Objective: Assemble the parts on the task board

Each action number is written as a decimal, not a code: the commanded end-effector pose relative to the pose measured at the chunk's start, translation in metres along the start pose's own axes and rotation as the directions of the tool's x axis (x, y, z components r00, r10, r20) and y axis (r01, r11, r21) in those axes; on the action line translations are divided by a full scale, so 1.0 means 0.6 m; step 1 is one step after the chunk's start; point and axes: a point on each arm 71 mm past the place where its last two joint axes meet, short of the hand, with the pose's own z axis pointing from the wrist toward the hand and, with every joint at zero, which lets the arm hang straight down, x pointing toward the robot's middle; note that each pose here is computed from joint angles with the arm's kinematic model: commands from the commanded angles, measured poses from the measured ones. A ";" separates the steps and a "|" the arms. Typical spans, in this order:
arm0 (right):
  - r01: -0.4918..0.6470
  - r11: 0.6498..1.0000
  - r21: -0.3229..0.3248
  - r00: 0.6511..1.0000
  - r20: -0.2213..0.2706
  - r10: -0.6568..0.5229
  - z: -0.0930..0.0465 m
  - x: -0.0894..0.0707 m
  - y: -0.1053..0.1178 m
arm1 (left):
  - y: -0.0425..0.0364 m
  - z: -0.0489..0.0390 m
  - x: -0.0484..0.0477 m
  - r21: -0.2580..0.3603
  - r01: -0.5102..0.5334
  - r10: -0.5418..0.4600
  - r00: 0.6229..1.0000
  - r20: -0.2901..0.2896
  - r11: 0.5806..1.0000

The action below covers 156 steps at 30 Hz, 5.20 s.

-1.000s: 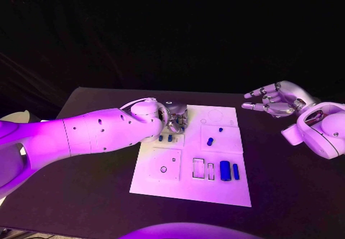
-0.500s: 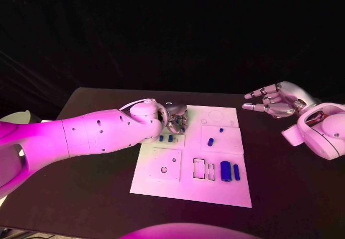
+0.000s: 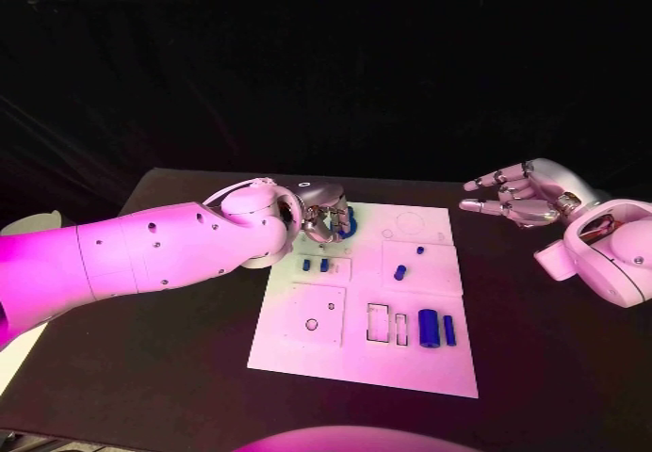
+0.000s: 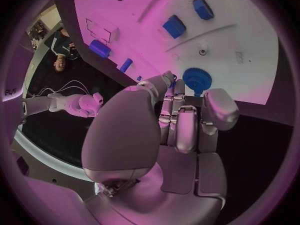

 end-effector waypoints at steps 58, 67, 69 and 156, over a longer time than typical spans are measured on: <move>0.001 1.000 -0.011 1.000 -0.015 -0.001 0.002 0.006 0.001 | 0.058 -0.007 0.028 -0.104 0.027 -0.040 0.992 -0.117 0.994; 0.001 1.000 -0.010 1.000 -0.015 -0.002 0.002 0.006 0.001 | 0.056 -0.007 0.034 -0.103 0.023 -0.037 0.990 -0.137 0.994; 0.001 1.000 -0.010 1.000 -0.015 -0.002 0.002 0.006 0.001 | 0.056 -0.007 0.034 -0.104 0.022 -0.037 0.990 -0.138 0.994; 0.682 0.710 -0.174 0.686 -0.186 -0.704 0.046 0.188 0.022 | 0.122 -0.065 -0.014 0.167 0.985 -0.986 0.006 0.165 0.034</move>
